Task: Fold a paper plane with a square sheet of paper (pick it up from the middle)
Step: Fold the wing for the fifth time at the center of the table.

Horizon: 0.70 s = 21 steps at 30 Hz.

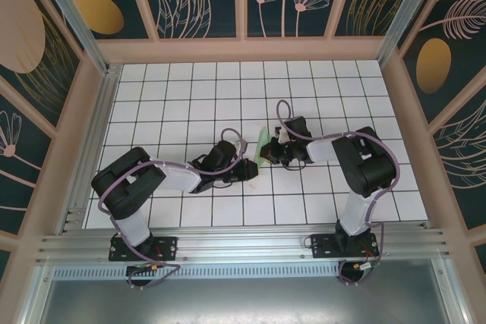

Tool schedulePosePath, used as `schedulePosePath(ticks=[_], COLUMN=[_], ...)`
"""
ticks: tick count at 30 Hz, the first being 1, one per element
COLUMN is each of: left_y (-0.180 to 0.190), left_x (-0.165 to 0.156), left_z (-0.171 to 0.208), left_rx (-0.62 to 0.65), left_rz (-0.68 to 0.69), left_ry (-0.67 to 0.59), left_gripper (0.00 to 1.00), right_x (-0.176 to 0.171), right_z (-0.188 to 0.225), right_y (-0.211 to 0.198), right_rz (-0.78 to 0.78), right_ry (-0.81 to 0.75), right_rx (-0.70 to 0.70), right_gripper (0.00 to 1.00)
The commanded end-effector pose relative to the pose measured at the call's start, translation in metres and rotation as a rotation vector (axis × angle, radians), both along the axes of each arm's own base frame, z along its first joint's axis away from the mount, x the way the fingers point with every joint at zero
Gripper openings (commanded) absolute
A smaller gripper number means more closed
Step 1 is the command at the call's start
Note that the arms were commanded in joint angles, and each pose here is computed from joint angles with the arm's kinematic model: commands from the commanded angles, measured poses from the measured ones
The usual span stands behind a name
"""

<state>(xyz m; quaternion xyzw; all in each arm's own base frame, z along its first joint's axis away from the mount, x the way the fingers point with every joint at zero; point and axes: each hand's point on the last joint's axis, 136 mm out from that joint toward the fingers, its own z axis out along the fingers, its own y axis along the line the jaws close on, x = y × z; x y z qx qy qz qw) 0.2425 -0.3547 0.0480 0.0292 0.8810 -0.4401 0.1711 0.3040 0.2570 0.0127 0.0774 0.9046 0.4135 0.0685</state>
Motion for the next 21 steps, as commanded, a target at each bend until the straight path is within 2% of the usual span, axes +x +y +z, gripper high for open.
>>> schedulePosePath(ticks=[1,10,21], left_y=[-0.007,0.001,0.006], left_x=[0.005,-0.001,-0.012], left_z=[0.012,-0.020,-0.041], left_rx=[-0.016,0.075,0.142], left_rz=[0.011,-0.003,-0.047], left_ry=[-0.019,0.044,0.099], left_gripper=[0.17,0.16,0.16], right_x=[-0.028,-0.027,-0.027], right_z=[-0.071,-0.074,-0.076], right_y=[-0.047,-0.047,-0.047], right_rz=[-0.073,-0.074,-0.076], right_ry=[0.125,0.132,0.141], right_rx=[-0.292,-0.294,-0.298], right_gripper=[0.07,0.07,0.07])
